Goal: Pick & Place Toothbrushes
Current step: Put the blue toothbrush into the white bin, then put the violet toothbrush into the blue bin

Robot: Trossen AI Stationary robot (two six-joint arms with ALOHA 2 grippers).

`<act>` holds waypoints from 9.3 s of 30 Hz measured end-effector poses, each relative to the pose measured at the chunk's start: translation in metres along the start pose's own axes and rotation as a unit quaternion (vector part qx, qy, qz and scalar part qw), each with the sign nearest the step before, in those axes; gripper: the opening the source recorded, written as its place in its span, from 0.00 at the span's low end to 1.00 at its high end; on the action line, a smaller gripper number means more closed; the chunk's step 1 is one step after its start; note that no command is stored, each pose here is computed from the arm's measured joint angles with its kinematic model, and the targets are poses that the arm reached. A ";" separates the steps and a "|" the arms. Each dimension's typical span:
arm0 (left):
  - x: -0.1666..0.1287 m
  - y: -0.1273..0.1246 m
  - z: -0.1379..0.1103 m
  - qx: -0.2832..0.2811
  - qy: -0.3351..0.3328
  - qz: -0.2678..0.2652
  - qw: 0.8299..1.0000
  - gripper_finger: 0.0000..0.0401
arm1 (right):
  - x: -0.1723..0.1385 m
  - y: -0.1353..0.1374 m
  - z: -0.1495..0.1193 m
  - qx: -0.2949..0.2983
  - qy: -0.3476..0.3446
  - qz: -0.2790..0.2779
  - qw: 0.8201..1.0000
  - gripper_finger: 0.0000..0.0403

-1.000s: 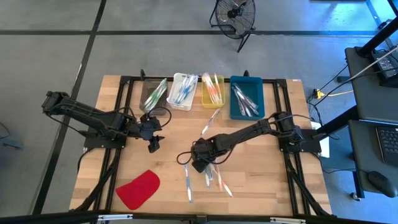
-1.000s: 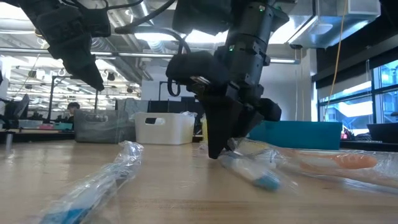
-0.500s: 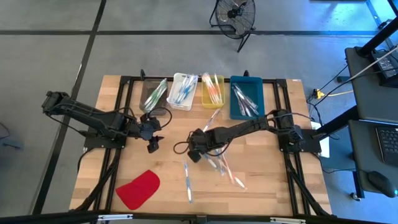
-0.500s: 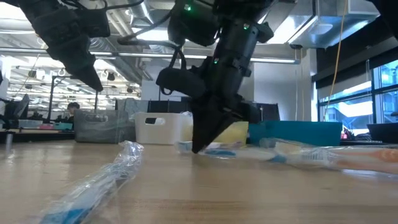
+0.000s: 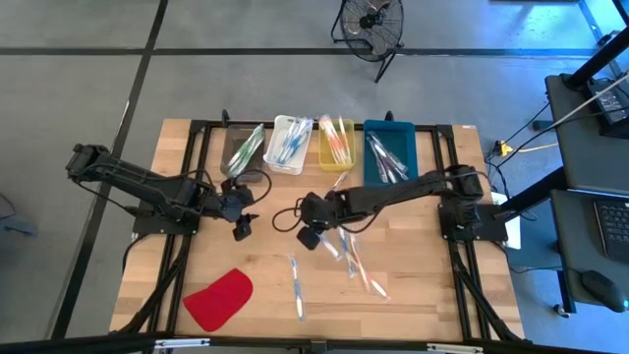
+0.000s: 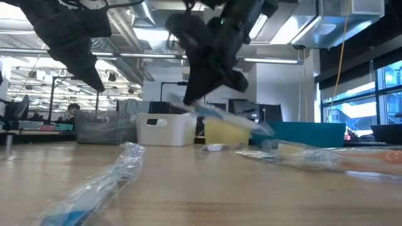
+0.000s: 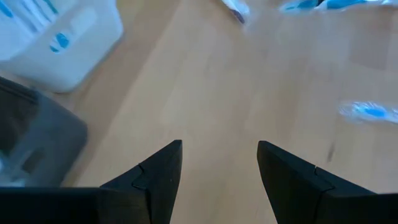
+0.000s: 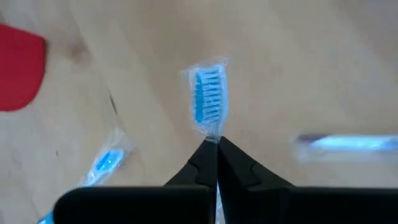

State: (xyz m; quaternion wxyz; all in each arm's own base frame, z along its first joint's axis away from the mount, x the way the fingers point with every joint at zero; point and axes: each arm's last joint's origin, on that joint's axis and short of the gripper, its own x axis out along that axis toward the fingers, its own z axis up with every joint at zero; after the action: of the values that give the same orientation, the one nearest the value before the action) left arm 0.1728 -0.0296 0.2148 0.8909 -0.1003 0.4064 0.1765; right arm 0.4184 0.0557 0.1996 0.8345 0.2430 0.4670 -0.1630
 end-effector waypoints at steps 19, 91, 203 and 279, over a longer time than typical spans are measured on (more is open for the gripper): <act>0.028 -0.005 -0.005 0.006 -0.229 -0.053 0.972 0.51 | -0.058 -0.020 -0.002 -0.101 -0.079 -0.123 0.984 0.00; 0.093 0.017 0.045 -0.018 -0.294 -0.190 0.937 0.05 | -0.054 -0.045 0.013 -0.155 -0.335 0.057 0.927 0.26; 0.082 0.154 0.172 -0.066 0.135 -0.007 0.989 0.45 | -0.018 -0.106 -0.013 -0.450 -0.029 -0.046 0.891 0.58; 0.072 -0.016 0.032 0.029 0.036 -0.116 0.992 0.45 | 0.016 -0.118 -0.024 -0.327 0.053 0.052 0.942 0.05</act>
State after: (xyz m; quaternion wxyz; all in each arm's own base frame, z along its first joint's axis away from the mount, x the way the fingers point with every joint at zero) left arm 0.2451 -0.0171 0.1815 0.8928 -0.1270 0.4285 0.0563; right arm 0.3510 -0.0298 0.1454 0.8494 -0.0115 0.5247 0.0556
